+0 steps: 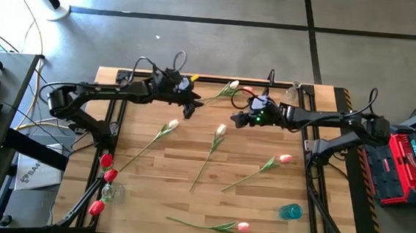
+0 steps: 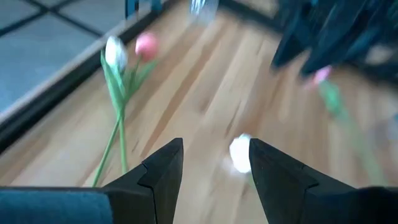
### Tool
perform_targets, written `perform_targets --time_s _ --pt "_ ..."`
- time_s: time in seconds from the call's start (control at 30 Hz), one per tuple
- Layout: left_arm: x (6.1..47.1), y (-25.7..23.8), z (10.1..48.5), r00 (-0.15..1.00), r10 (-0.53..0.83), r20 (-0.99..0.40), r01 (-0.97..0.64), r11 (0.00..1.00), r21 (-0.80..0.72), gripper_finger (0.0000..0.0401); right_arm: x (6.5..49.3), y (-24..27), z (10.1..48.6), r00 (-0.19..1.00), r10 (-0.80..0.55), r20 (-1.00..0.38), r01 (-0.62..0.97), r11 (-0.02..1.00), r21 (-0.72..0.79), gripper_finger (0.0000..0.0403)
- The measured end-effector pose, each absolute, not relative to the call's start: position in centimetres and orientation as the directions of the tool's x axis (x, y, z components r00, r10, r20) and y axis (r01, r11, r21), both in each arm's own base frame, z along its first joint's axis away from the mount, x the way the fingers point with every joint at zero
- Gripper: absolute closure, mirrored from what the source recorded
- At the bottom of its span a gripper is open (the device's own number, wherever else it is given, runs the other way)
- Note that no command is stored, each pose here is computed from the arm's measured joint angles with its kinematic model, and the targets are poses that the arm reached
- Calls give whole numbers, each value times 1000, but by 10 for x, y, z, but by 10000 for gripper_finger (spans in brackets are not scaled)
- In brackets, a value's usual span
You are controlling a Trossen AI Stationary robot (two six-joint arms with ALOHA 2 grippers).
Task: Sort flowers into vase by color
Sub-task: Put the center top white tulip into the top transparent vase
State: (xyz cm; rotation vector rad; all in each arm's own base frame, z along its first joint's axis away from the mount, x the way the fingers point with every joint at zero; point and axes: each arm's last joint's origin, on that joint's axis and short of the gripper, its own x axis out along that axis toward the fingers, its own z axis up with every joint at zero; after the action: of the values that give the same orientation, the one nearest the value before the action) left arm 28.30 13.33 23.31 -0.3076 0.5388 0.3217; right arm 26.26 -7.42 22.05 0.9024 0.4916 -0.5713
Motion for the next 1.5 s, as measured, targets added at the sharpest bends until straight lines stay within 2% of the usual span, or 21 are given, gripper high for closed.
perform_targets --time_s 0.2,0.5,1.03,1.17,1.37,1.5 --pt "292 142 198 725 238 -647 -417 899 -136 229 261 -75 218 727 -248 -641 670 463 581 210" --pt "305 162 160 679 285 -676 -496 857 -138 229 260 -75 218 723 -249 -645 684 396 613 210" --pt "334 192 124 525 250 -814 -488 872 -47 232 261 -69 218 729 -215 -650 680 335 652 210" --pt "337 194 124 486 242 -840 -489 872 -32 267 262 -66 217 730 -208 -651 679 328 657 210" --pt "335 193 125 458 208 -864 -450 893 -23 383 262 -65 217 730 -204 -653 680 316 661 210" --pt "334 193 125 471 163 -867 -438 896 -70 388 262 -65 217 730 -205 -653 680 315 662 210"
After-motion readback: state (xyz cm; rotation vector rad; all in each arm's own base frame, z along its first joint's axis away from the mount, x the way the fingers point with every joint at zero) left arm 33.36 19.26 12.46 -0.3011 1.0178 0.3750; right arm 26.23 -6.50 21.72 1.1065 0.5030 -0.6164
